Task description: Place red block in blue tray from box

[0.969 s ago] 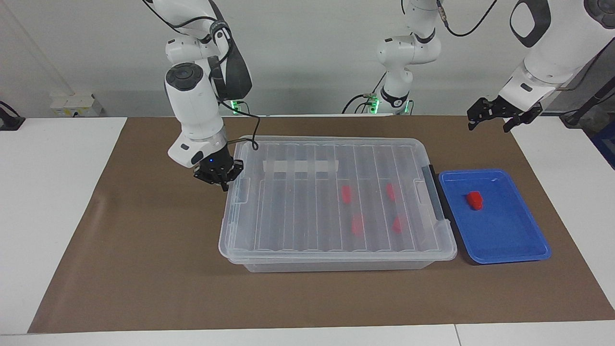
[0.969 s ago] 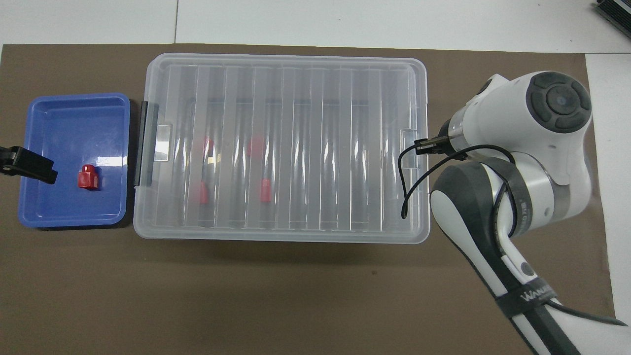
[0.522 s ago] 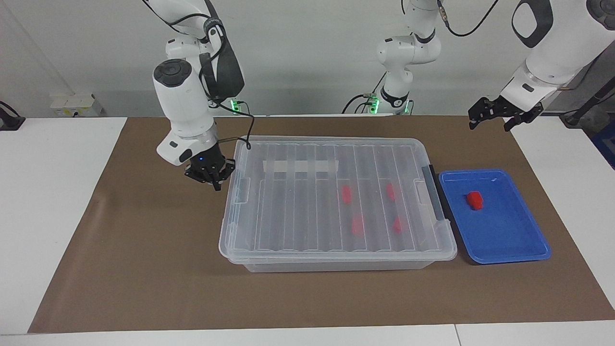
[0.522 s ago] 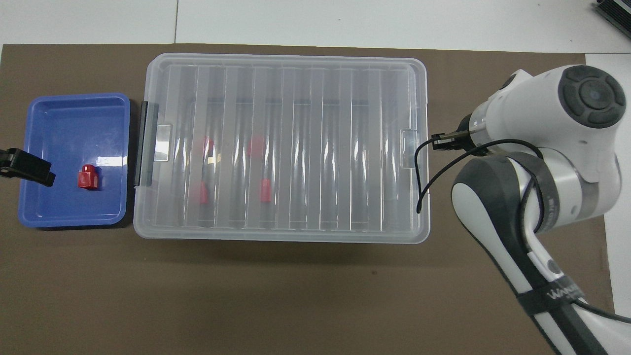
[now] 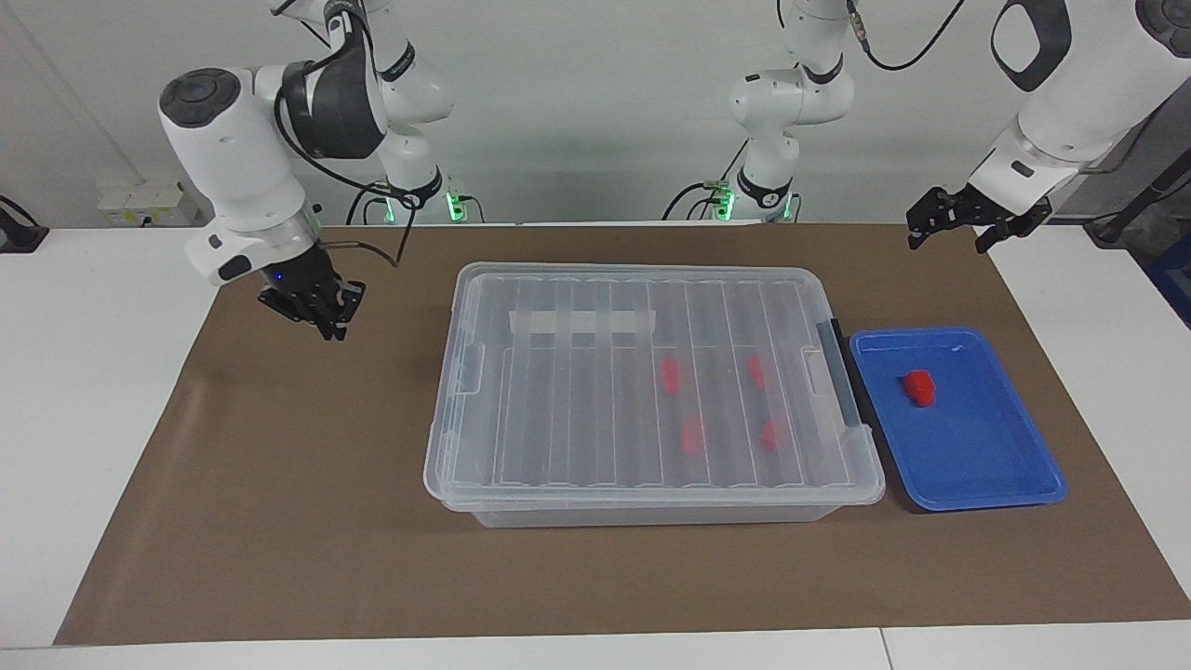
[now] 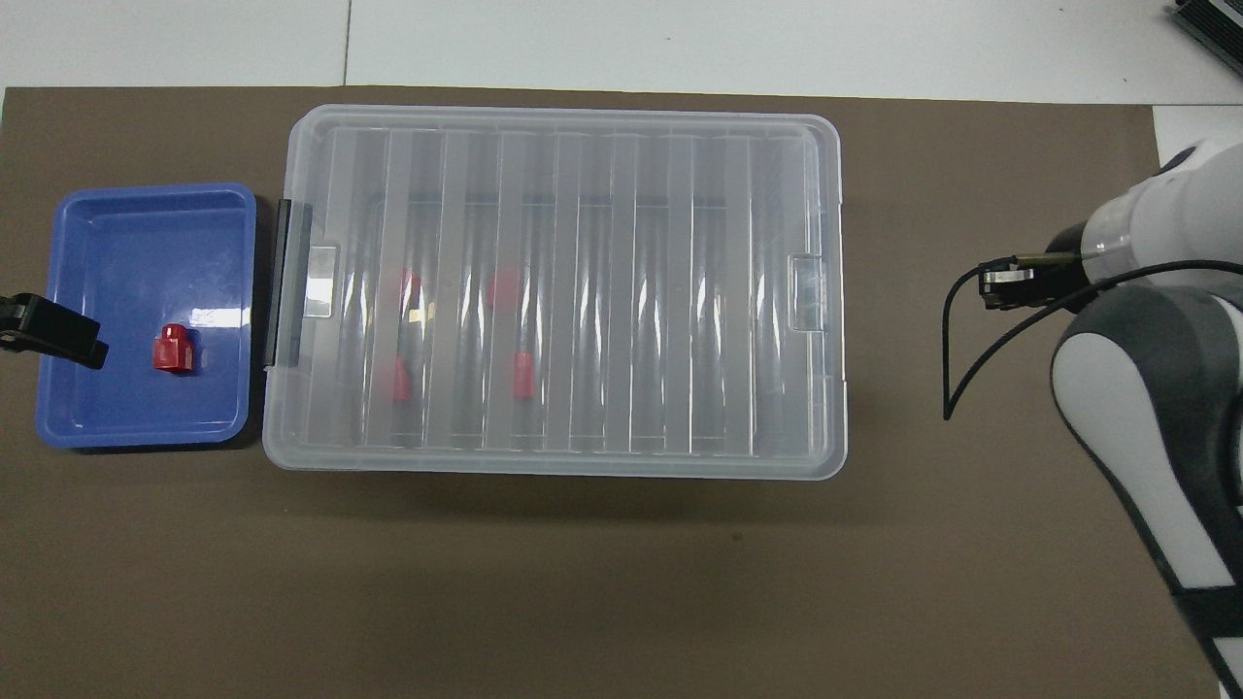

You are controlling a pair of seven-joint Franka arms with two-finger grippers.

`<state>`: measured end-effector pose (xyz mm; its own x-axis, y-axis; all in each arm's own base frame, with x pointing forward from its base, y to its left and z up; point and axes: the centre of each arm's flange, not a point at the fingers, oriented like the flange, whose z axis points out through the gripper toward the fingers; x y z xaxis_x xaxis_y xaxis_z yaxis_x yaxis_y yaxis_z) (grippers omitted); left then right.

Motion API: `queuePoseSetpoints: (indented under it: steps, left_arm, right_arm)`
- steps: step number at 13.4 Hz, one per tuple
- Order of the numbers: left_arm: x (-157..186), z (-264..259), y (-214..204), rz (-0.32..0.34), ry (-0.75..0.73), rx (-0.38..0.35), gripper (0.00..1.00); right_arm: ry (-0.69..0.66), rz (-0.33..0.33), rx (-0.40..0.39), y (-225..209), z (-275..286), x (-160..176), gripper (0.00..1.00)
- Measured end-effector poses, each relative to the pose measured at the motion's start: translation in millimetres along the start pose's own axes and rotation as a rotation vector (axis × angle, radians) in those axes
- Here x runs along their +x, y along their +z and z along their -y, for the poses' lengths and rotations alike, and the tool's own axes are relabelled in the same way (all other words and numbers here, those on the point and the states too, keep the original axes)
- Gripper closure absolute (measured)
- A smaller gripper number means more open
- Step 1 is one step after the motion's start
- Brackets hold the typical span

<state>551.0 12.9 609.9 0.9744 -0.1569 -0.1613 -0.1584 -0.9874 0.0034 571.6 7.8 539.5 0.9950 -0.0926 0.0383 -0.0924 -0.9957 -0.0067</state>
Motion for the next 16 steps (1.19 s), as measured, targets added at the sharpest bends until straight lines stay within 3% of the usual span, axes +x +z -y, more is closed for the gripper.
queuePoseSetpoints:
  steps: [6, 7, 11, 16]
  left_arm:
    - [-1, 0, -1, -0.002, 0.000, 0.000, 0.00]
    - [-1, 0, -2, -0.002, 0.000, 0.000, 0.00]
    - [-2, 0, -3, -0.005, 0.000, 0.001, 0.00]
    - [-2, 0, -3, -0.005, 0.000, 0.001, 0.00]
  right_arm:
    - [0.040, -0.005, 0.001, -49, -25, -25, 0.07]
    - [0.040, -0.006, 0.001, -60, -25, -26, 0.01]
    - [0.038, -0.022, 0.000, -91, -24, -21, 0.01]
    - [0.039, 0.014, -0.005, -90, -24, -16, 0.01]
